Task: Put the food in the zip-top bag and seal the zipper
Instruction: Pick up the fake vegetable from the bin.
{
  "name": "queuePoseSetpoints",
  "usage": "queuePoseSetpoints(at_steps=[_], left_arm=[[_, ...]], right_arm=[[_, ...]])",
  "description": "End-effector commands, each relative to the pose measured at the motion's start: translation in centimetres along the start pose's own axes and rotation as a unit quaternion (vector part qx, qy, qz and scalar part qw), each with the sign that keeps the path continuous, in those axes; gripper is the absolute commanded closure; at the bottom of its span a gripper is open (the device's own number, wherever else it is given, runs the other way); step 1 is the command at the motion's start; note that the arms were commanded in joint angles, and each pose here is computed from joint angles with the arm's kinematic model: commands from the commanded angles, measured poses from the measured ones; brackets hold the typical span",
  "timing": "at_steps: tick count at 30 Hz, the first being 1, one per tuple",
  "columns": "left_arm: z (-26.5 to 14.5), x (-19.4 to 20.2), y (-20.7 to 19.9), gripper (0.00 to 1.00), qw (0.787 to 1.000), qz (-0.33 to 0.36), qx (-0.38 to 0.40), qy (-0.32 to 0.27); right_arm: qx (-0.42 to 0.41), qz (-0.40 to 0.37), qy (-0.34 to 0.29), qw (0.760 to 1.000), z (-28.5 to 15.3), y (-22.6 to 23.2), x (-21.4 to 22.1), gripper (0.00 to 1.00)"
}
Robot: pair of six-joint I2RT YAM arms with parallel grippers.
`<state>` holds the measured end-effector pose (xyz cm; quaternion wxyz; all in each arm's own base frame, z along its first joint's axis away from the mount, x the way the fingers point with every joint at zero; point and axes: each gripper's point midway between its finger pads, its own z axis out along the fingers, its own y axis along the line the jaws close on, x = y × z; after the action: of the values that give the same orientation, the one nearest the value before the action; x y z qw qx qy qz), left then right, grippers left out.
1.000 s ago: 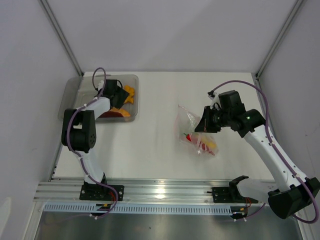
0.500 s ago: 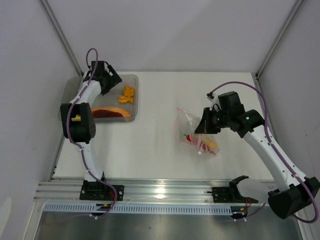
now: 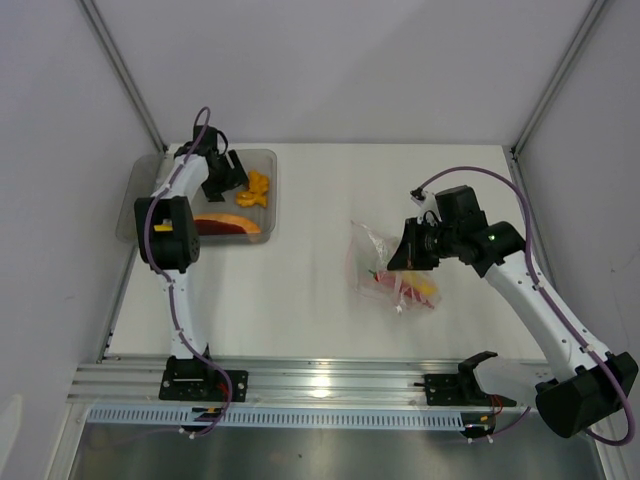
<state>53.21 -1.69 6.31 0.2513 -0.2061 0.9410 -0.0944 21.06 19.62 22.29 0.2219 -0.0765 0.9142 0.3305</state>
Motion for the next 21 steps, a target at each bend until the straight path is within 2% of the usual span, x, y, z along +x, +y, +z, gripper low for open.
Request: queuePoseSetpoints(at_steps=[1,9,14,21], left_arm=[[-0.1,0.8,-1.1,0.17,0.999,0.004,0.019,0.026],[0.6,2.0,-2.6,0.22,0.996,-0.028,0.062,0.052],[1.3,2.5,-2.8,0.25,0.993,-0.067,0.066,0.066],[1.5,2.8,-2.8,0.3,0.991,-0.079,0.074,0.076]], right_arm=[[-0.019,-0.024,-0.024,0.999,-0.6,0.7,-0.9,1.0],[-0.032,-0.026,-0.035,0.999,-1.0,1.3,-1.2,1.0],[-0.03,-0.024,-0.037,0.999,-1.3,1.2,-1.2,1.0],[-0.03,-0.024,-0.042,0.998,-1.7,1.3,-1.2,1.0]])
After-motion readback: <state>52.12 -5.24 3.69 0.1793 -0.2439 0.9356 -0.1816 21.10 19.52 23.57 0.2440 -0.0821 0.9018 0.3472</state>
